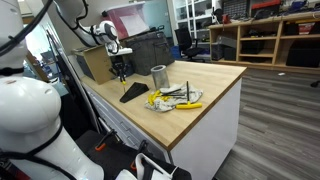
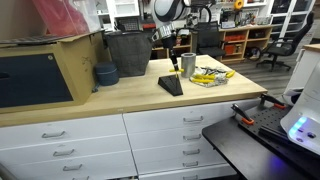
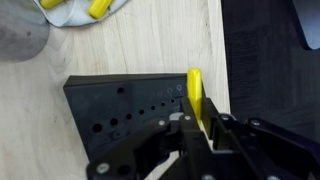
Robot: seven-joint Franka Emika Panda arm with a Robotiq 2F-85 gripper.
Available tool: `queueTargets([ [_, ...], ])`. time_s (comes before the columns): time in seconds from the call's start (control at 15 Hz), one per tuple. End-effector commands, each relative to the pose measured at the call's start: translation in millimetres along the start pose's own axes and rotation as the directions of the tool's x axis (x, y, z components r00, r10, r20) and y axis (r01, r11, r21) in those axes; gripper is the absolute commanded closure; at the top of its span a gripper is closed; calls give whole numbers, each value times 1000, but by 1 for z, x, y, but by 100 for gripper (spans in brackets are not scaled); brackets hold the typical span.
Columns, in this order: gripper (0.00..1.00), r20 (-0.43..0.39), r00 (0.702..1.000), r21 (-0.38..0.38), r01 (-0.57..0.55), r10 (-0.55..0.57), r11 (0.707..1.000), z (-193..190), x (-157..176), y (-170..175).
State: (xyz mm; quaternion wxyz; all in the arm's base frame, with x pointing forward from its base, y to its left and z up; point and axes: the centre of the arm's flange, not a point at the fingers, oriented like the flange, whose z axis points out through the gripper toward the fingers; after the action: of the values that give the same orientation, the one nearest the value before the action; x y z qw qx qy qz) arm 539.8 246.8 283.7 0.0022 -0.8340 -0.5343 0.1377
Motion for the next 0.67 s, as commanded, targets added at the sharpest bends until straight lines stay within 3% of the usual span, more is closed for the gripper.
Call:
queueTargets([
  [0.0,96,16,1000,17,-22,21,1000,-4,1,2],
  [0.6,96,-20,999,-40,-25,25,999,-7,4,-2],
])
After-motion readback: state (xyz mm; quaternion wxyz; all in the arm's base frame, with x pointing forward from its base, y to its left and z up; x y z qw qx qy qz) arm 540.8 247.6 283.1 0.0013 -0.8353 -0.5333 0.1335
